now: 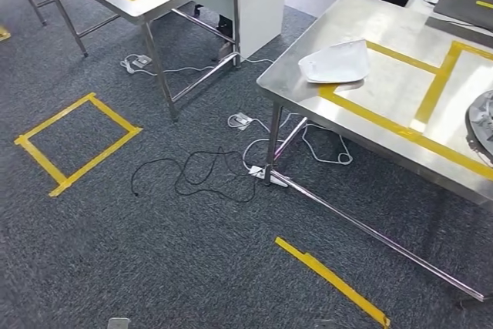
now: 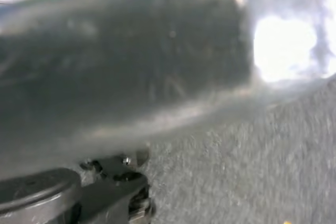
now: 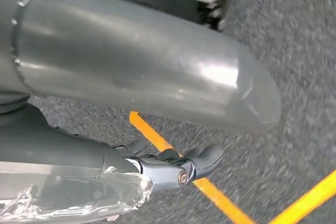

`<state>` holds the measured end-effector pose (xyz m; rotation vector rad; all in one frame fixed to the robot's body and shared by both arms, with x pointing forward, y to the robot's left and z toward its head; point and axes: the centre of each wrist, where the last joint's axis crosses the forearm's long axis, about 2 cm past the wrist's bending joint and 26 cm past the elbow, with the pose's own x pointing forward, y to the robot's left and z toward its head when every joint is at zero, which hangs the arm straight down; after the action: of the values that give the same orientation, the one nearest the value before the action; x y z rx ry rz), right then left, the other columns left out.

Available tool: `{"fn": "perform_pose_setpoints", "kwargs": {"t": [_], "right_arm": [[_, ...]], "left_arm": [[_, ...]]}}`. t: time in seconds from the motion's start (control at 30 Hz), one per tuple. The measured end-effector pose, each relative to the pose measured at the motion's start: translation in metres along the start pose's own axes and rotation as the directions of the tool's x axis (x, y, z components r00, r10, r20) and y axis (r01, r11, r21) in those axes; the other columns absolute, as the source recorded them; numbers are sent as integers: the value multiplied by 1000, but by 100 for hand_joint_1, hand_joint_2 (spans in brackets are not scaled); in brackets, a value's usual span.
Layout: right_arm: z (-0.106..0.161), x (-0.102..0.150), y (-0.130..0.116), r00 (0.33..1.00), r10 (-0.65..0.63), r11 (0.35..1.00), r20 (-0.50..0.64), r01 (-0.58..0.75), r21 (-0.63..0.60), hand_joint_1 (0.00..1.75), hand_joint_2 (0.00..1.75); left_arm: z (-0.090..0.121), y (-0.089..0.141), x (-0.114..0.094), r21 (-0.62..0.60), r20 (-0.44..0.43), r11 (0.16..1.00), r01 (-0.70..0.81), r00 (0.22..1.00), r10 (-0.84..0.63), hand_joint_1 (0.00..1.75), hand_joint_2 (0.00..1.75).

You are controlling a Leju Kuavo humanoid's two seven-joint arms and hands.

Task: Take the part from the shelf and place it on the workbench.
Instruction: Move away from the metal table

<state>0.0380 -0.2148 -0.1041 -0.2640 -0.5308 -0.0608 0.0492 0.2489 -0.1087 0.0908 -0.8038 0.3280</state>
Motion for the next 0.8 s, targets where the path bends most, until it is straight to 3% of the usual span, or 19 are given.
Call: {"fn": "perform_pose_setpoints", "kwargs": {"t": [0.37, 0.8], "right_arm": [[0, 1, 2, 999, 27, 999, 20, -28, 40, 0, 0], [1, 3, 5, 997, 65, 994, 31, -67, 89, 0, 0]], "left_arm": [[7, -17, -6, 50, -9, 997, -53, 999, 54, 0, 0], [12, -20, -10, 100, -20, 989, -108, 994, 111, 0, 0]]}}
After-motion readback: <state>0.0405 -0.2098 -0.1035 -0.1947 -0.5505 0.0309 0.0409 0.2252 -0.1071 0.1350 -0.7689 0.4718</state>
